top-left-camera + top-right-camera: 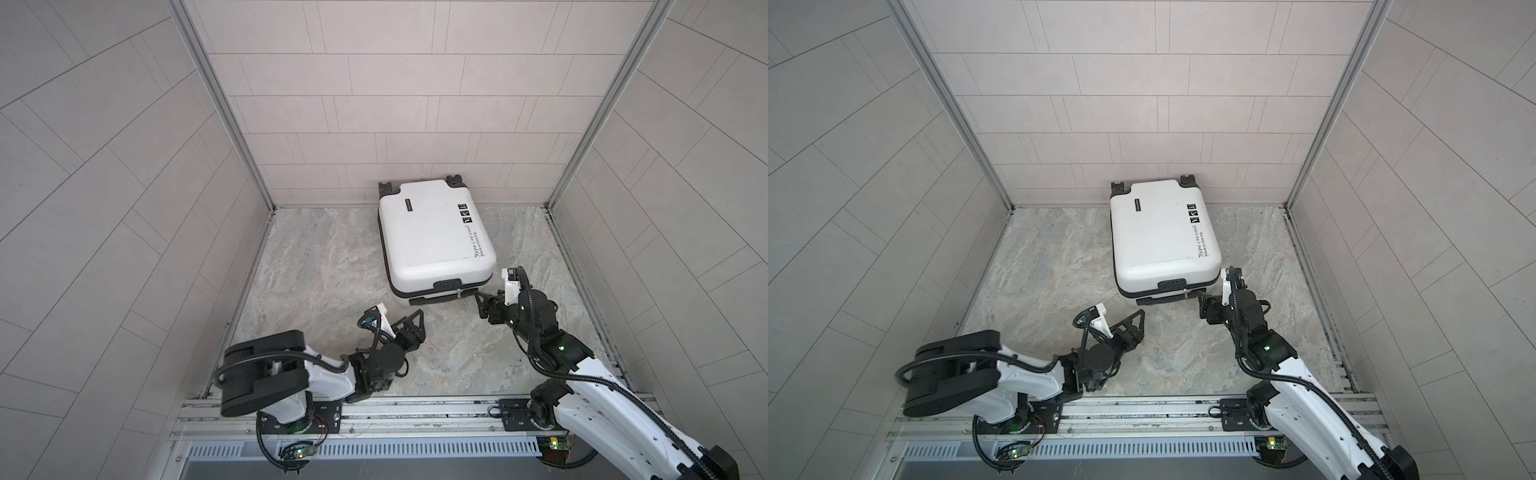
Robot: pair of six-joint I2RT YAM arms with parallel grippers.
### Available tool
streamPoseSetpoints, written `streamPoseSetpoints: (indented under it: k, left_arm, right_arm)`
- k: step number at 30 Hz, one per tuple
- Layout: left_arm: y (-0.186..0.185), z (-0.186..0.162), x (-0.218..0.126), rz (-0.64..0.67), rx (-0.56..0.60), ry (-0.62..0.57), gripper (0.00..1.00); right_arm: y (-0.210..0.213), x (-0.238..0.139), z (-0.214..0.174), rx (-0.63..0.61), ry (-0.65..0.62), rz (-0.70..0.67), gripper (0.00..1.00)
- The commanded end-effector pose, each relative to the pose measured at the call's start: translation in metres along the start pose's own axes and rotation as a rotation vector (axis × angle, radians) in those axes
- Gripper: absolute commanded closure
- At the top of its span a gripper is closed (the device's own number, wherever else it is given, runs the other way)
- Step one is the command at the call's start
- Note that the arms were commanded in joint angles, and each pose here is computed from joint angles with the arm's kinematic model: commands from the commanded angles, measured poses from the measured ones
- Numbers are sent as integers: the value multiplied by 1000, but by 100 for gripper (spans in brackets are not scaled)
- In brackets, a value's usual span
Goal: Pack the luggage
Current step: 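Move the left gripper to the near-corner zipper pull while the right approaches the handle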
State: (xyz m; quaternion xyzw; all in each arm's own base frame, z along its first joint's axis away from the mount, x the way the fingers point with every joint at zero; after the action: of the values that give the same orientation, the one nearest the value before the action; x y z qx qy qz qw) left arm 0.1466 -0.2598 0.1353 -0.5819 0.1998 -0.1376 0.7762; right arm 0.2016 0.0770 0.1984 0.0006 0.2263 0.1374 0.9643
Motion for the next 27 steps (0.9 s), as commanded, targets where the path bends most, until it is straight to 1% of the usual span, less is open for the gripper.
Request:
streamPoseSetpoints:
  k: [1,2,4,8,11,13,17,21,23,27]
  left_arm:
    - [-21,-8,9,-115,-254,-56,27]
    - [-21,-15,12,-113,-242,-53,27]
    - [-19,-23,17,-106,-261,-47,28]
    - [0,-36,30,-67,-379,-69,36]
    - [7,-44,38,-55,-397,-69,38]
    - [12,-47,45,-47,-453,-53,38]
    - [15,-45,55,-37,-471,-39,40]
    - [20,-38,67,-24,-541,-22,41]
    - [21,-34,72,-20,-548,-23,42]
    - [23,-33,79,-17,-573,-20,43]
  right_arm:
    - [-5,-7,8,14,-66,-55,21]
    - [-5,-8,8,13,-72,-56,21]
    - [-6,-11,9,9,-79,-59,21]
    - [-7,-13,7,7,-83,-69,21]
    - [-8,-13,4,20,-85,-74,21]
    - [-8,-13,3,21,-82,-72,21]
    - [-8,-14,4,21,-88,-71,21]
    - [-8,-15,6,22,-99,-72,21]
    - [-8,-16,7,23,-106,-71,21]
    - [-8,-18,10,24,-114,-71,21]
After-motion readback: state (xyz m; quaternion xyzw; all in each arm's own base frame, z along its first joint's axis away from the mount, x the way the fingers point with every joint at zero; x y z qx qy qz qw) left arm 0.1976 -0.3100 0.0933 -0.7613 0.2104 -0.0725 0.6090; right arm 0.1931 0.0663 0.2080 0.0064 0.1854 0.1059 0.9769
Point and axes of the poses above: each gripper's point midway between its finger pads, its own x axis out along the fingers, its own y axis along the line the jaws close on, z = x × y, the point moved 8 cm from there along -x, back along the fingers, and after that the axes turned 15 degrees about -x, right-handed, at the moved point
